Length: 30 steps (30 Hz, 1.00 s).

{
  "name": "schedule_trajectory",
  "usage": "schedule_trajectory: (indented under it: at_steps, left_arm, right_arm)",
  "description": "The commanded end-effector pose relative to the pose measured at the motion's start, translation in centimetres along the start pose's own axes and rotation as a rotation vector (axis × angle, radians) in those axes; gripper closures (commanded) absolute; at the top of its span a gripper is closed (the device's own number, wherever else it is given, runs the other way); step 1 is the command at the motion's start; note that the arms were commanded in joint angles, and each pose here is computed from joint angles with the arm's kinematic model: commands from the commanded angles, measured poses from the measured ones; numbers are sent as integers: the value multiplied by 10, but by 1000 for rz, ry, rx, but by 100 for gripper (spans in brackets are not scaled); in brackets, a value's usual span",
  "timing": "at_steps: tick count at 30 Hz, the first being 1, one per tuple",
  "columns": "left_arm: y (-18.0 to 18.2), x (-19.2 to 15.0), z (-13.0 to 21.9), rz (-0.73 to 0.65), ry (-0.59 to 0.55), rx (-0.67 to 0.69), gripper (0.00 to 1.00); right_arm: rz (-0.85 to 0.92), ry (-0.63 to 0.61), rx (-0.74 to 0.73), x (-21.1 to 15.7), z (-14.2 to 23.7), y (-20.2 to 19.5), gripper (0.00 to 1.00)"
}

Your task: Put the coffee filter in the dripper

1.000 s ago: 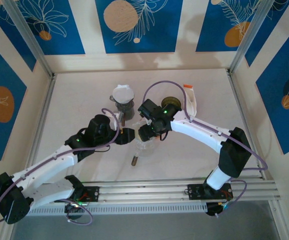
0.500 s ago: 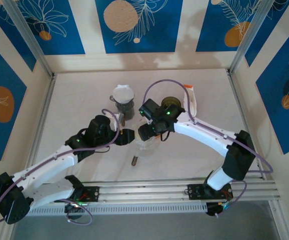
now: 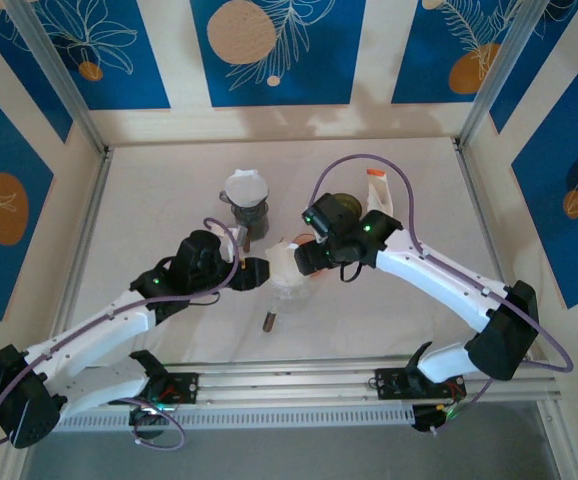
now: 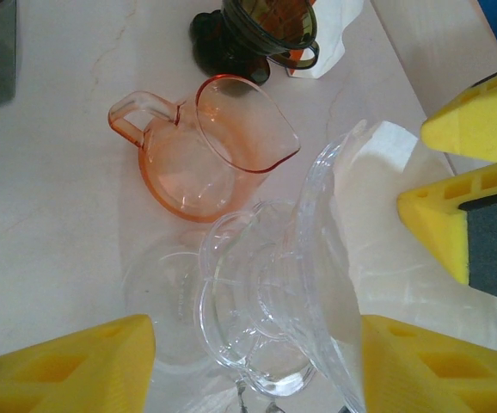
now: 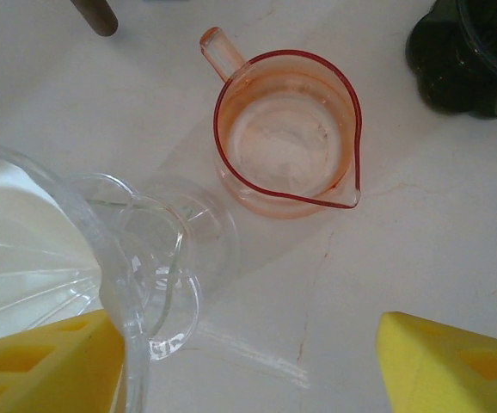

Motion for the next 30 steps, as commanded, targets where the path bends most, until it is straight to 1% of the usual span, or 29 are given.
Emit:
schedule_trajectory:
  at_steps: [1,7,11,15,19,21,23,26,30]
  left_arm:
    - [9,-3,0,9,6,35,38]
    - [8,-2,0,9,3,35,38]
    - [7,0,0,8,-2,33,37]
    - [6,2,2,7,-12,32,36]
    - [4,4,3,4,-20,29,34]
    - [3,5,4,2,-23,25,33]
    - [2,7,5,3,-28,23,32]
    - [-1,10,8,2,-43,14,28]
    - [-11,21,16,-7,-78,-19,21]
  right_arm:
    - [-24,2,-27,-4,3,-7,23]
    - [-2,-54,13,4,14,1,23]
    - [-6,-124,55,10,29,4,23]
    - [-36,-213,77,13,46,1,23]
    - [-84,-271,106,14,60,-5,23]
    - [-112,-280,139,13,64,-8,23]
    - [-137,-285,163,12,66,-12,27]
    - [-161,-271,176,7,65,-19,30]
    - [-215,-245,166,-4,59,-31,30]
Point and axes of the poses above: each hand's point on the last joint's axis, 136 mm out from that joint toward the fingers, its own z axis back along the fingers, its own y axis along the line the jaws close on, x = y × z, the point moved 5 cm from there along z, back along the fingers, and after that the axes turned 3 degrees about -z, right-handed, at the moved point
